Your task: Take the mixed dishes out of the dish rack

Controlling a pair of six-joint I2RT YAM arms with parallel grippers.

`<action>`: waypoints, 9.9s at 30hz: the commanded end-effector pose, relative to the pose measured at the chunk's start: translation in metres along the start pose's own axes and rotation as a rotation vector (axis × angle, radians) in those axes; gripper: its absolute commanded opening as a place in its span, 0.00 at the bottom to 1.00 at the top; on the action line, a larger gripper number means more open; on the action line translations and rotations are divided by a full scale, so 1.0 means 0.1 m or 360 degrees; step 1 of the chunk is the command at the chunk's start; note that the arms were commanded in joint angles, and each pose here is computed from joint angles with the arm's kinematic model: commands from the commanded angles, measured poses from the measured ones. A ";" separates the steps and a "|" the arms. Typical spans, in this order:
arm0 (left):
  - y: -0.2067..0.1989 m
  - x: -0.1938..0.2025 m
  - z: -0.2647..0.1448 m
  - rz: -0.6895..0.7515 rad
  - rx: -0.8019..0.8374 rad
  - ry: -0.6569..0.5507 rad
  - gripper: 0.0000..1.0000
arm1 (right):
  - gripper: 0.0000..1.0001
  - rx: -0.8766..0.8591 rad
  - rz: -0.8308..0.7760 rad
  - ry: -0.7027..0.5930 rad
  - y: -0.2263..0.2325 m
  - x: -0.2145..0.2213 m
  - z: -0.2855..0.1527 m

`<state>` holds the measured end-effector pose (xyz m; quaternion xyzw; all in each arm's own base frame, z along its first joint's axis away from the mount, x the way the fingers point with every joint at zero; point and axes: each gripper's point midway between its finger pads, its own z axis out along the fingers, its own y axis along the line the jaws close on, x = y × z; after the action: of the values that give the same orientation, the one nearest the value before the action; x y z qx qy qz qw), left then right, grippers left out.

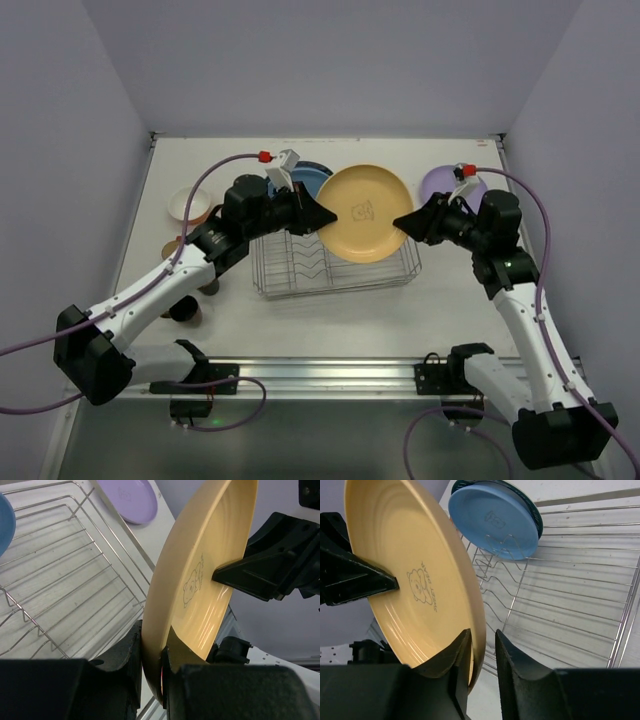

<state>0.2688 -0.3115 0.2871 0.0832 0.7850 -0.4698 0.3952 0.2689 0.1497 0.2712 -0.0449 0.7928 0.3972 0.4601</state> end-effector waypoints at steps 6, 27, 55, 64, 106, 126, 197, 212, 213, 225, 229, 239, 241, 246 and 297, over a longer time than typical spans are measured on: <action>-0.11 -0.18 -0.01 -0.0048 0.0059 -0.0122 0.00 | 0.11 0.0160 -0.0096 -0.0060 -0.08 -0.17 0.06; 0.66 -0.53 -1.26 0.0631 -0.0767 -0.0402 1.00 | 0.00 0.1050 0.0871 -0.1069 -1.85 -0.88 -0.65; 1.16 -0.15 -1.72 0.0749 -0.0952 -0.0597 1.00 | 0.11 0.1426 0.1360 -0.0479 -3.68 -0.40 0.17; 1.18 -0.13 -1.68 0.0747 -0.0956 -0.0564 1.00 | 0.35 0.1453 0.1364 -0.0478 -3.67 -0.40 0.13; 1.02 -0.81 -0.16 0.1184 -0.0807 0.0237 1.00 | 0.99 0.0596 0.0145 -0.0311 -0.76 -0.30 -0.42; 1.54 -0.79 0.42 0.1293 -0.0805 0.0654 1.00 | 0.99 0.0432 0.0009 -0.0282 -0.41 -0.12 -0.61; 1.46 -1.09 0.49 0.2749 -0.0532 0.0432 0.00 | 0.99 0.0020 0.0011 -0.0183 -0.04 0.03 -0.49; 0.76 -1.06 0.19 0.2538 -0.0250 0.0367 0.00 | 0.99 0.0002 0.0004 -0.0201 0.02 -0.05 -0.50; 0.72 -1.02 0.17 0.2501 -0.0222 0.0382 0.00 | 0.99 0.0002 -0.0001 -0.0203 0.02 -0.05 -0.51; -0.57 -1.26 -0.15 0.1405 0.0165 -0.0282 0.00 | 0.99 -0.0305 0.0080 -0.0248 0.21 -0.13 -0.38; -0.55 -1.16 -0.18 0.0865 0.0162 -0.0355 0.00 | 0.97 -0.0371 0.0079 -0.0223 0.22 -0.18 -0.31; -0.08 -0.60 -0.09 -0.0040 0.0112 -0.0383 0.00 | 0.72 -0.0212 0.0014 -0.0128 0.25 -0.21 -0.19; -0.02 -0.59 -0.13 -0.0091 0.0074 -0.0424 0.00 | 0.70 -0.0177 -0.0027 -0.0125 0.28 -0.23 -0.15; -0.06 -0.46 -0.12 -0.0157 0.0157 -0.0365 0.00 | 0.58 0.0047 0.0035 -0.0164 0.04 -0.31 0.00; 1.20 -0.22 -1.46 0.0748 -0.0934 -0.0442 1.00 | 0.00 0.1356 0.1230 -0.0848 -3.47 -0.77 -0.33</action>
<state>0.2609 -0.1260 0.2547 0.0579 0.8008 -0.1421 0.5789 0.4012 -0.1260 0.1027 0.5593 0.7152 0.1346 0.3970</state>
